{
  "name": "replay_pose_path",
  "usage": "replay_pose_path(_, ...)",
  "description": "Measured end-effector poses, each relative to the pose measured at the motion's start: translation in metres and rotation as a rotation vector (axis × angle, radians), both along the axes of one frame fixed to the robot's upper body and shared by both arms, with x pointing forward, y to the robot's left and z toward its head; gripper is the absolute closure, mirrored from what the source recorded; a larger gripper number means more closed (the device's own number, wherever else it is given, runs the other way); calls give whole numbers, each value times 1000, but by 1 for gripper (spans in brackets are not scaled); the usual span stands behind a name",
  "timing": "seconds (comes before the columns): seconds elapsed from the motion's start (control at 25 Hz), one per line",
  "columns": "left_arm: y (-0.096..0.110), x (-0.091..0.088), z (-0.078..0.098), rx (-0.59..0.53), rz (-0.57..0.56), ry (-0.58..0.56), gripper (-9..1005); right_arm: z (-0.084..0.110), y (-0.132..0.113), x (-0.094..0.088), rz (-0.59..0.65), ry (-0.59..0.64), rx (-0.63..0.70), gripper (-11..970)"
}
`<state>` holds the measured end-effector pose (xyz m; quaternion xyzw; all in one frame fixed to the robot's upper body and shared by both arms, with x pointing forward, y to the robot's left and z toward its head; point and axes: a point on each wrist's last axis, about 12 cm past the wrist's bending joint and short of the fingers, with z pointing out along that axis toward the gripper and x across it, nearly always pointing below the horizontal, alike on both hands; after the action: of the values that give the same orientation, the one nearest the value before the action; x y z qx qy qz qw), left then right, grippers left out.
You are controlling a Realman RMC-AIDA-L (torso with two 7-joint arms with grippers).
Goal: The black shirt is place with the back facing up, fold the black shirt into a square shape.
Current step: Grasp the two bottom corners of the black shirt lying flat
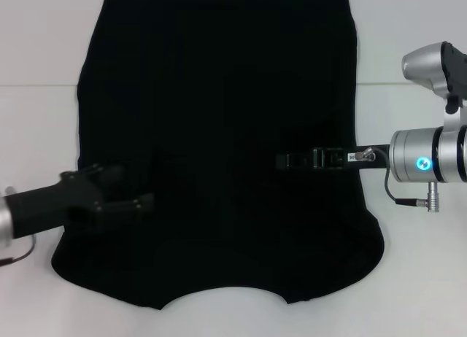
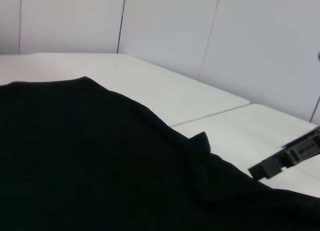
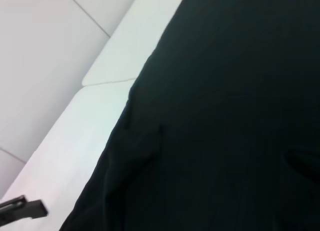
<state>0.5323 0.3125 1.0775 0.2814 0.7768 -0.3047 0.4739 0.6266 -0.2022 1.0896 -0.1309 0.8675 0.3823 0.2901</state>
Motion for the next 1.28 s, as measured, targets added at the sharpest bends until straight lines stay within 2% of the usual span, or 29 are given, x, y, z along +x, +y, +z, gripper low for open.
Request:
replay_pose_path(0.2,22,-21,8,31,7,115,60,0,2,1,37,-63,-26,492)
replay_pose_path(0.48,43,-41,-2,125,79,150,68,3,-2,5,12,-113,-23,446)
replay_pose_path(0.72,53,-41,-13,213,146,172,75,5,-3,8,-9,-123,-16,393)
replay_pose_path(0.96,52,-38,-19,237,151,163,82,6,0,8,-19,-133,11,348)
replay_pose_path(1.16,53,-35,-20,251,174,158,88,6,0,8,-23,-134,12,349)
replay_pose_path(1.28,52,-34,-20,244,170,161,219,6,0,8,-21,-139,10,348)
